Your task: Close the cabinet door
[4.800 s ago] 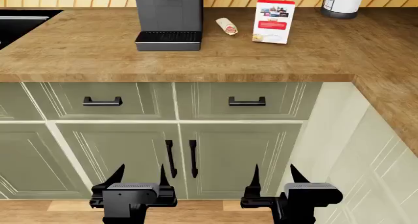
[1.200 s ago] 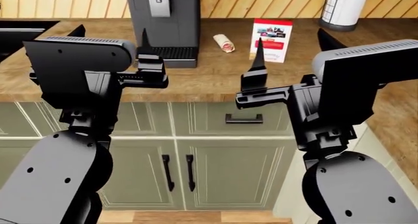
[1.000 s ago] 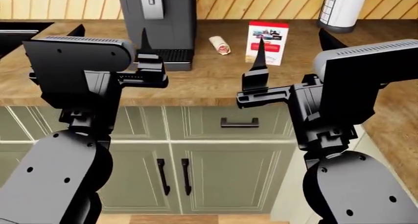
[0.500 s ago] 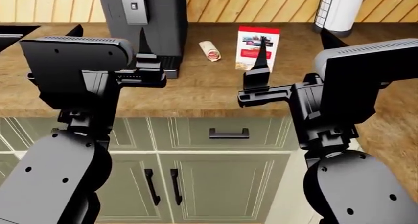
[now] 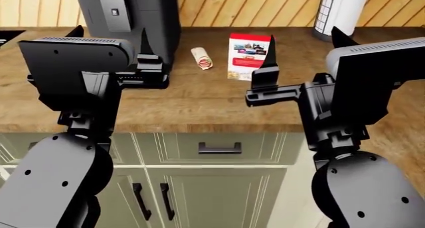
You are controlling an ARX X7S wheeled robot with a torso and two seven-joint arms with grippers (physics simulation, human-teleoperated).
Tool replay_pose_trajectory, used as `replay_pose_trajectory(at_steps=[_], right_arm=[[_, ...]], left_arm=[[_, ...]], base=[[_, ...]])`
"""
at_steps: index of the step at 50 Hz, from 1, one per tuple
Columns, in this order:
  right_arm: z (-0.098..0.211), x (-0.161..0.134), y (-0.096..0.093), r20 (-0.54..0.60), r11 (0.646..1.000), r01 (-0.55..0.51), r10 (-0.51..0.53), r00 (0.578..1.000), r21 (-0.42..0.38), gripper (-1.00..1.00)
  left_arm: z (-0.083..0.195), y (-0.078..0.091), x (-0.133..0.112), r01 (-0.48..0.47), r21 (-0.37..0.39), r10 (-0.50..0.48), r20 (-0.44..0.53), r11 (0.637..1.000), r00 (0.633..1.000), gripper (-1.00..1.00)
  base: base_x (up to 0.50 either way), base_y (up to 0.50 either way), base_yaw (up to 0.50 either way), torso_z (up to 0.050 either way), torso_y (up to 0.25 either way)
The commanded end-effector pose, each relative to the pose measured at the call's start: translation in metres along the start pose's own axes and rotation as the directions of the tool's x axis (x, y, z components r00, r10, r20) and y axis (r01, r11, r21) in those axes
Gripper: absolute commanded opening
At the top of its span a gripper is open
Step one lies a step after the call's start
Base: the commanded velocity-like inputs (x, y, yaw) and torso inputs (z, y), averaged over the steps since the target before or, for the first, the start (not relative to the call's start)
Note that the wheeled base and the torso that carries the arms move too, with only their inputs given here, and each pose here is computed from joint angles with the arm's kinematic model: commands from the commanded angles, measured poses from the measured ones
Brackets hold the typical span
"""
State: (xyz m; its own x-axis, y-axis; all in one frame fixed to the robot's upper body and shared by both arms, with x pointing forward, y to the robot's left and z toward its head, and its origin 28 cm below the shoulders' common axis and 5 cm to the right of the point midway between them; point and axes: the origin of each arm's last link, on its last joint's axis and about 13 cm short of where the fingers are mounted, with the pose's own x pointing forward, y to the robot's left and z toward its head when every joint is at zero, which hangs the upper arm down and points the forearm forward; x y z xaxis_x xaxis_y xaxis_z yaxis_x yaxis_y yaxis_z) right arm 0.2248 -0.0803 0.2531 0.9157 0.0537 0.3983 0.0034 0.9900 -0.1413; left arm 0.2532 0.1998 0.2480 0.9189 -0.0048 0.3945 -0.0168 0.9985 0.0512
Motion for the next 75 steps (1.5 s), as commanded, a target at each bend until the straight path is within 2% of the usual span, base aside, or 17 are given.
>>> replay_pose_trajectory(at_steps=[1, 39, 75], right_arm=[[0.0005, 0.0001, -0.0007, 0.002, 1.0, 0.004, -0.004, 1.0, 0.0, 1.0], [-0.0002, 0.0009, 0.0041, -0.001, 1.0, -0.01, 0.01, 1.0, -0.017, 1.0], [-0.0004, 0.0028, 0.0017, -0.007, 1.0, 0.002, -0.002, 1.0, -0.016, 1.0]], left_arm=[[-0.0003, 0.0006, 0.0, -0.003, -0.002, 0.003, 0.0, 1.0, 1.0, 1.0], [-0.0035, 0.0049, -0.0019, -0.02, -0.013, 0.02, -0.001, 1.0, 1.0, 1.0], [-0.0023, 0.0048, -0.0008, -0.019, -0.012, 0.019, 0.001, 1.0, 1.0, 1.0]], base=[[0.16, -0.14, 0.0, 0.0, 0.0], [0.15, -0.11, 0.0, 0.0, 0.001], [0.15, -0.01, 0.0, 0.0, 0.001]])
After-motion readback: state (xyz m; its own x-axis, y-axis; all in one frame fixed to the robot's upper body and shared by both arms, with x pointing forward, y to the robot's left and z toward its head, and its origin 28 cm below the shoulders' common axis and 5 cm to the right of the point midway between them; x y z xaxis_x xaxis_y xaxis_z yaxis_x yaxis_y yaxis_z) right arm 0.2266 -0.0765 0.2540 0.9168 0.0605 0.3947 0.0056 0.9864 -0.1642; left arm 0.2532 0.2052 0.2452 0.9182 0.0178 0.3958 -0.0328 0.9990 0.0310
